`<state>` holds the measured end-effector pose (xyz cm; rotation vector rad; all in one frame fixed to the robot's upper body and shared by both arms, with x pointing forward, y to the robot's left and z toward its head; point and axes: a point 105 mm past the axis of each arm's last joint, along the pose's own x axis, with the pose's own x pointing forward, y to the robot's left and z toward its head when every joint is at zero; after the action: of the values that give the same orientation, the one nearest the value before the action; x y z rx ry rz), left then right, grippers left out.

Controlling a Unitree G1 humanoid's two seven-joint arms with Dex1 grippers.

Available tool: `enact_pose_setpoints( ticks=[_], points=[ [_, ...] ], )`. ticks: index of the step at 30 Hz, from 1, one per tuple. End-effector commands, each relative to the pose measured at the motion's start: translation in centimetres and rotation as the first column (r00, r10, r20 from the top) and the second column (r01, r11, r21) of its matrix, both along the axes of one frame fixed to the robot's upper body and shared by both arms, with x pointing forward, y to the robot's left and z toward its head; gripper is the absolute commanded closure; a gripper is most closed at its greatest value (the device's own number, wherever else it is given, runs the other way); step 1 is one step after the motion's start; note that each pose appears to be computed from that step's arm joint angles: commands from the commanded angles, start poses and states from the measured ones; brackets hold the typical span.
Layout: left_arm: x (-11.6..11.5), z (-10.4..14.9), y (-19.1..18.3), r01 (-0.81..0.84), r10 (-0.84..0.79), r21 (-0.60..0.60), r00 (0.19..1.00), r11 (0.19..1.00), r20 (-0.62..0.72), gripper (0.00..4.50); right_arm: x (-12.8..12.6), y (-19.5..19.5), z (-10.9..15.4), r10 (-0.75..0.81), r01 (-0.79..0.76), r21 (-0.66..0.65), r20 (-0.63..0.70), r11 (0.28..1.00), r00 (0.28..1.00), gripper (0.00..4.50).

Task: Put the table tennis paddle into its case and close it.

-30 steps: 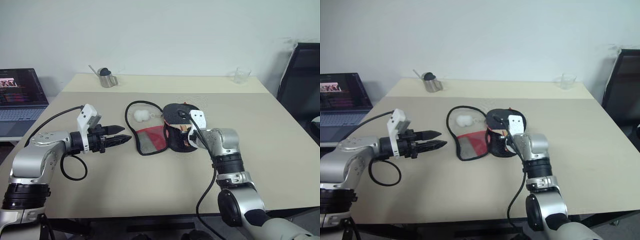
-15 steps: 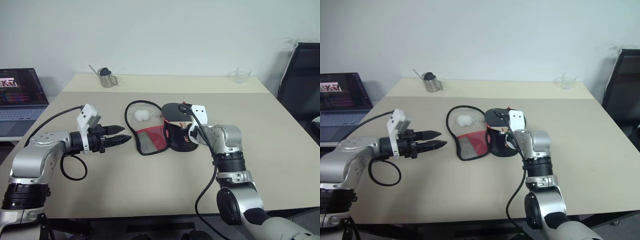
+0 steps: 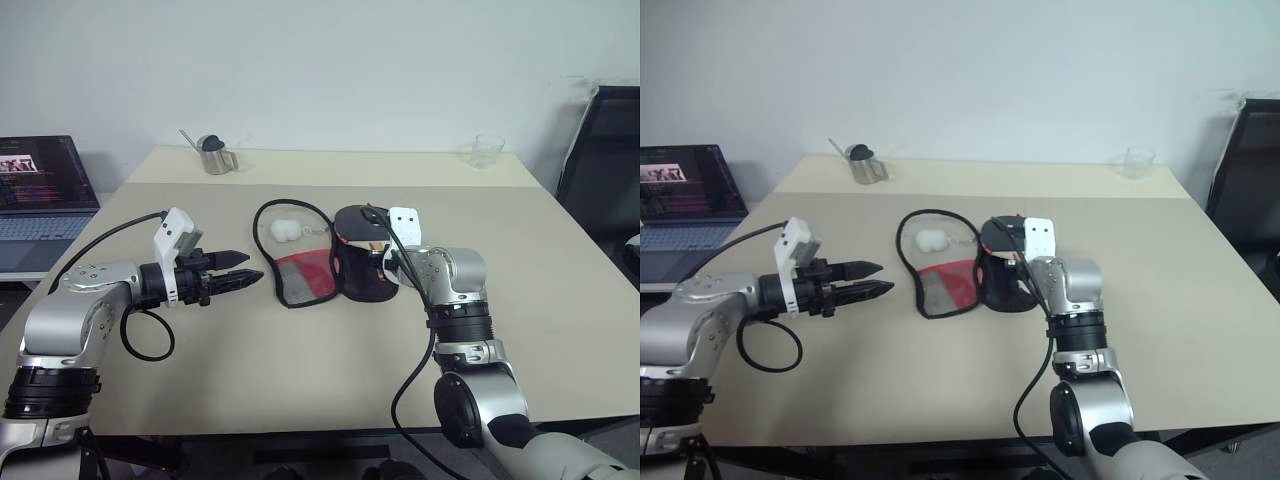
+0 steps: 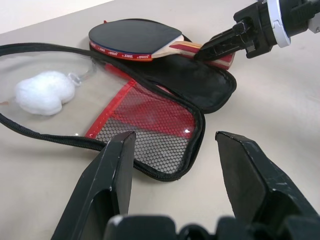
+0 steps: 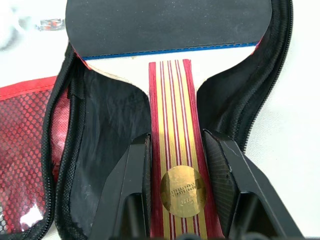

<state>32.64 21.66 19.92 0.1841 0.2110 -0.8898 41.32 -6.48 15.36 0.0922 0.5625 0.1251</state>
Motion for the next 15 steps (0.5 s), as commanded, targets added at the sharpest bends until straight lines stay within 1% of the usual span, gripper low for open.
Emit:
enact_pose_setpoints(
  ticks=[1,8,15],
  points=[
    [-0.1,1.7,0.2,0.003,-0.003,0.002,0.998,1.000,0.061,1.71,0.5,-1.3,2.3,-0.064,0.064,-0.006,0.093,0.998,0.994,3.28],
    [-0.1,1.7,0.2,0.001,-0.001,0.001,0.998,1.000,0.062,1.71,0.0,-0.3,1.8,-0.034,0.035,-0.016,0.076,0.999,0.997,3.28],
    [-0.2,1.7,0.2,-0.001,0.001,0.001,0.998,1.000,0.060,1.71,-0.9,0.6,0.9,-0.021,0.021,-0.006,0.030,1.000,0.999,3.28]
  ],
)
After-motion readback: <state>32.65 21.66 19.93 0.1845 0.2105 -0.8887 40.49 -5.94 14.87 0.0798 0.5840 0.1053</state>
